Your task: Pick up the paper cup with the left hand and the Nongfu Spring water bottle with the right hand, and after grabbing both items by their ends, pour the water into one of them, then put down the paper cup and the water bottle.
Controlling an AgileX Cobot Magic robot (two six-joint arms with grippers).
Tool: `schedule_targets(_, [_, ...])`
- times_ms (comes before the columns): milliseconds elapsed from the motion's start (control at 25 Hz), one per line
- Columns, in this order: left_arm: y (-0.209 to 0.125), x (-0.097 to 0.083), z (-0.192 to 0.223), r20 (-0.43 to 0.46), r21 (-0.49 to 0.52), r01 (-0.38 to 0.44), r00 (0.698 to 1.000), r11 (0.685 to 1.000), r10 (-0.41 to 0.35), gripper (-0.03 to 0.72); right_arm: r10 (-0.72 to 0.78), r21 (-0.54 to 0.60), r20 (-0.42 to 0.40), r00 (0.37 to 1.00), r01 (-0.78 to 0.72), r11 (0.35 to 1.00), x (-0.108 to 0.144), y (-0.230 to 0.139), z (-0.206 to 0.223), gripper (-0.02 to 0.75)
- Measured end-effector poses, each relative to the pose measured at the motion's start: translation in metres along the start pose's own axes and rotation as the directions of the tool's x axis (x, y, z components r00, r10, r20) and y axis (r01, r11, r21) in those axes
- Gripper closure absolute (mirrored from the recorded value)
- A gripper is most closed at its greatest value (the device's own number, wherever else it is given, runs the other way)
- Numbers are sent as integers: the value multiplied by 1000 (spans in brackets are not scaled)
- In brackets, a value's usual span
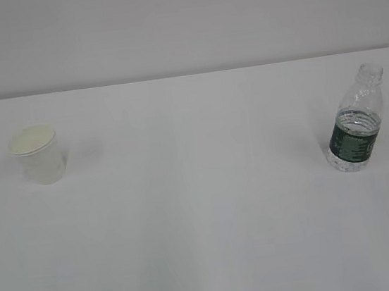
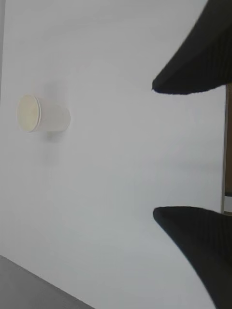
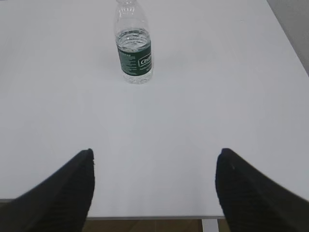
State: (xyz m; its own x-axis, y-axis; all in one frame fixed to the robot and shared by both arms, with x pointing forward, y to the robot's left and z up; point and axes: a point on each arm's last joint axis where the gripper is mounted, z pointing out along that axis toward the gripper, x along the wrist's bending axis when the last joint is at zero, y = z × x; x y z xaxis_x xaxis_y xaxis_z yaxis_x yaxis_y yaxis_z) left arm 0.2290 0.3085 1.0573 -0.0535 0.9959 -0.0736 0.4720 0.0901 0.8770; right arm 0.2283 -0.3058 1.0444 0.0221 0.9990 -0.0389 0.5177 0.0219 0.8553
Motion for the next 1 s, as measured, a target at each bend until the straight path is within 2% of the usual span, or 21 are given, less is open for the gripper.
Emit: schedule_targets(1000, [0, 0, 0, 2, 0, 1, 1000, 1000, -1, 195, 0, 0, 0, 1000, 0, 1000, 0, 0, 0, 150])
